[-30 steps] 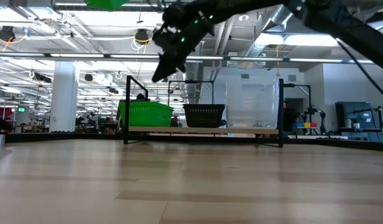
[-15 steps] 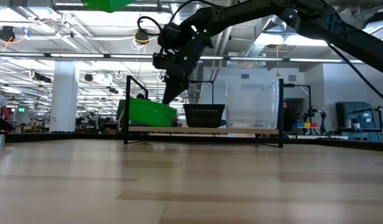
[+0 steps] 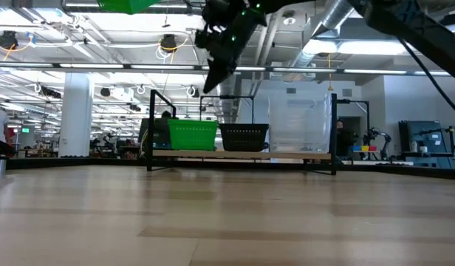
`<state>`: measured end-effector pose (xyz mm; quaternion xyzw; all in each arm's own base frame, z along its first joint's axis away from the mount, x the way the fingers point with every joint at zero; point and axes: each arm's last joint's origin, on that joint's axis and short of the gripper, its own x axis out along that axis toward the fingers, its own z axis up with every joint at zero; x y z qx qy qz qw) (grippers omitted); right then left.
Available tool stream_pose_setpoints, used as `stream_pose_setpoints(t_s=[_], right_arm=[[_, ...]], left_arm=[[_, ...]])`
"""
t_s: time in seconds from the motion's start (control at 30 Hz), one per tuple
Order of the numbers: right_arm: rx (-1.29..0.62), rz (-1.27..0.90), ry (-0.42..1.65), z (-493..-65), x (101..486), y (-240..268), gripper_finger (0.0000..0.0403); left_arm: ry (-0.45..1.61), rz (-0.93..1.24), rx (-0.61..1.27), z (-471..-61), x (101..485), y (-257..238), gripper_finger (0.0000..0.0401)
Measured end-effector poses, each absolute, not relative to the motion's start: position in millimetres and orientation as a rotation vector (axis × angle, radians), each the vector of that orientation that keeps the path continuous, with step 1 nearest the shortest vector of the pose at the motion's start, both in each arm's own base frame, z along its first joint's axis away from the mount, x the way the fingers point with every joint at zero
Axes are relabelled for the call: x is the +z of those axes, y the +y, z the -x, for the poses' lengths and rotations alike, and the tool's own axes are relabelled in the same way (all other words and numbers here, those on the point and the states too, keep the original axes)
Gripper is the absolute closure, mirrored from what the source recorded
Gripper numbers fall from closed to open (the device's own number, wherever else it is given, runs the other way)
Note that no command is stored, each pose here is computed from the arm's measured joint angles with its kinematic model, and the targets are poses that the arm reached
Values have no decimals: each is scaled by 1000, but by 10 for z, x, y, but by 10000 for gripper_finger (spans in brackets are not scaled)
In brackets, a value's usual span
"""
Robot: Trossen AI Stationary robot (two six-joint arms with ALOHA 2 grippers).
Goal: Stack baskets on shelf by color
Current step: Stack the green bin into the green bin on the shelf
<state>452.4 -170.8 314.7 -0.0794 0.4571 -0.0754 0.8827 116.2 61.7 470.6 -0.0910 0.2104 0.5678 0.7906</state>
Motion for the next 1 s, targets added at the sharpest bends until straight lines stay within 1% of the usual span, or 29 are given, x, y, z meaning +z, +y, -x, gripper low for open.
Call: stream_pose_setpoints(t_s=[0.07,0.13,0.23,0.37,0.43,0.53,0.6,0.7,0.83,1.0], right_arm=[[-201,192,934,-4464,3278,-1701,403],[-288,240,929,-4348,3465,-1697,403],[-426,287,922,-4058,3821,-1713,403],[-558,296,908,-3581,4251,-1770,403],[-614,313,898,-3311,4449,-1833,403],[-712,340,847,-2876,4755,-1949,403],[-786,334,810,-2577,4932,-1998,403],[-880,327,758,-2165,5155,-2002,403],[-918,337,702,-1757,5353,-1930,403],[-980,345,670,-1401,5491,-1847,403]], left_arm=[[443,215,1227,-1173,4701,621,401],[447,237,1237,-1233,4658,641,401],[460,283,1241,-1408,4532,697,401],[466,367,1160,-1819,4336,782,401],[437,398,1123,-2038,4268,794,401],[409,434,1113,-2359,4147,772,401],[381,470,1142,-2534,4050,737,401],[343,562,1189,-2741,3889,665,401],[326,671,1235,-3020,3626,591,401],[428,767,1282,-3291,3237,623,401]])
